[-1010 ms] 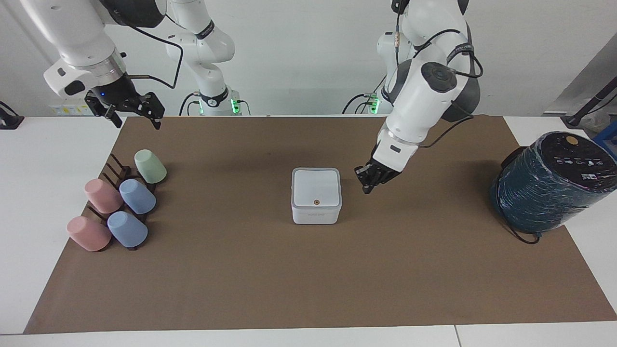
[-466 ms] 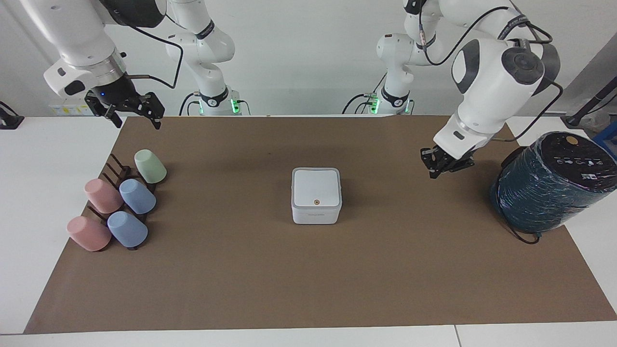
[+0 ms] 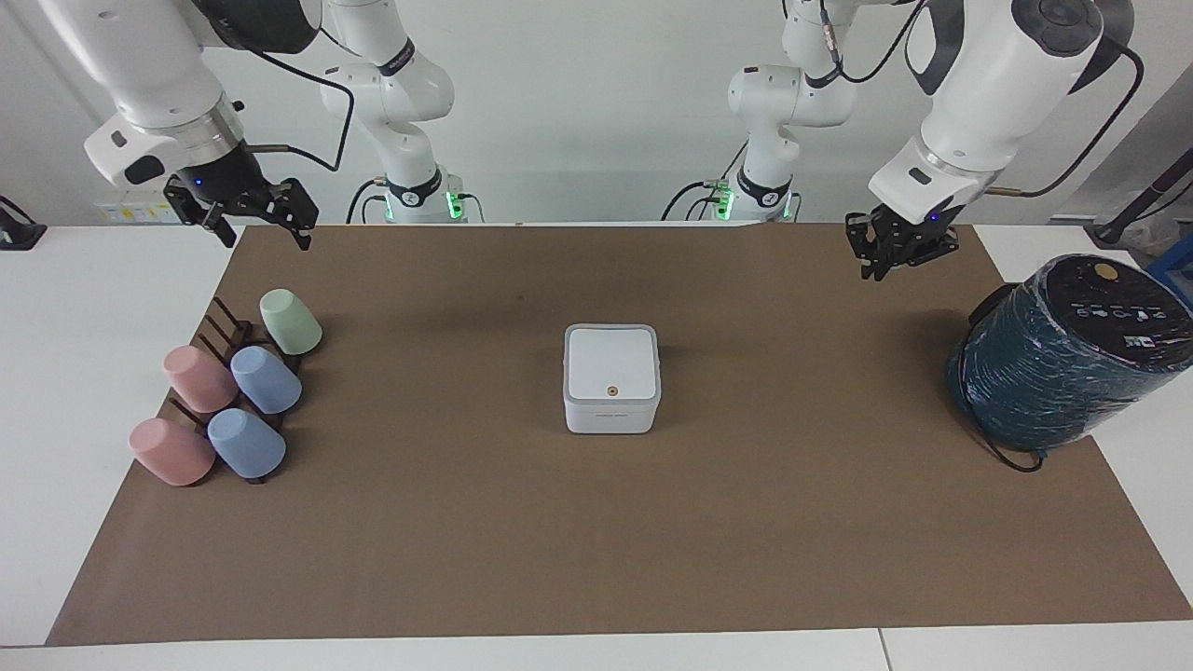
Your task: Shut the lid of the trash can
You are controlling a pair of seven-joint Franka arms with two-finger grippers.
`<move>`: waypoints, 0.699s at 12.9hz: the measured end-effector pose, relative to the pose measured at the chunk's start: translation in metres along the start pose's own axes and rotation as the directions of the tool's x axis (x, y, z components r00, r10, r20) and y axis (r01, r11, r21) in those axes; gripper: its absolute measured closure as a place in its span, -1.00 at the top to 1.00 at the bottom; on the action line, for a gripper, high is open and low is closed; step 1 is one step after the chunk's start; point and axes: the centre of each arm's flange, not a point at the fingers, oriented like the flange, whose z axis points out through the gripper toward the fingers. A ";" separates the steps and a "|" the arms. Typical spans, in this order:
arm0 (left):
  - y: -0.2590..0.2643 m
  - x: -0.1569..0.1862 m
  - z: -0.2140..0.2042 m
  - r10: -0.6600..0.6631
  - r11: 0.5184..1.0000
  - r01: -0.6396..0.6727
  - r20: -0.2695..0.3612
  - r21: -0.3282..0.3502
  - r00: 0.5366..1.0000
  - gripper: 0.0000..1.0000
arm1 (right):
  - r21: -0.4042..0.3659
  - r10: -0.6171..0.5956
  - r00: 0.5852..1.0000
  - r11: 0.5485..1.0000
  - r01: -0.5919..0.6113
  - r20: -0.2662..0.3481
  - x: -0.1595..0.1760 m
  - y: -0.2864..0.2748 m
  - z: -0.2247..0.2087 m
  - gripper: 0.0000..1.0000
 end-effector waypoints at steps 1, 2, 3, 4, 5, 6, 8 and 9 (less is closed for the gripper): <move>-0.002 -0.008 0.002 0.006 1.000 -0.006 0.007 -0.001 1.000 -0.67 | 0.000 0.000 1.000 1.000 0.000 0.000 0.000 0.000 0.000 1.00; -0.006 -0.014 0.003 0.004 1.000 -0.004 0.012 -0.003 1.000 -0.55 | 0.000 0.000 1.000 1.000 0.000 0.000 0.000 0.000 0.000 1.00; -0.008 -0.016 0.005 0.001 1.000 -0.001 0.011 -0.004 1.000 -0.27 | 0.000 0.000 1.000 1.000 0.000 0.000 0.000 0.000 0.000 1.00; -0.009 -0.015 0.004 0.001 1.000 -0.001 -0.003 -0.002 1.000 -0.07 | 0.000 0.000 1.000 1.000 0.000 0.000 0.000 0.000 0.000 1.00; -0.008 -0.012 0.003 0.003 1.000 -0.003 -0.026 0.002 1.000 0.24 | 0.000 0.000 1.000 1.000 0.000 0.000 0.000 0.000 0.000 1.00; -0.006 -0.009 0.002 0.007 1.000 -0.007 -0.048 0.005 0.999 0.44 | 0.000 0.000 1.000 1.000 0.000 0.000 0.000 0.000 0.000 1.00; -0.004 -0.006 0.000 0.012 1.000 -0.011 -0.071 0.009 0.997 0.96 | 0.000 0.000 1.000 1.000 0.000 0.000 0.000 0.000 0.000 1.00; -0.004 -0.005 -0.001 0.012 1.000 -0.011 -0.077 0.010 0.997 1.00 | 0.000 0.000 1.000 1.000 0.000 0.000 0.000 0.000 0.000 1.00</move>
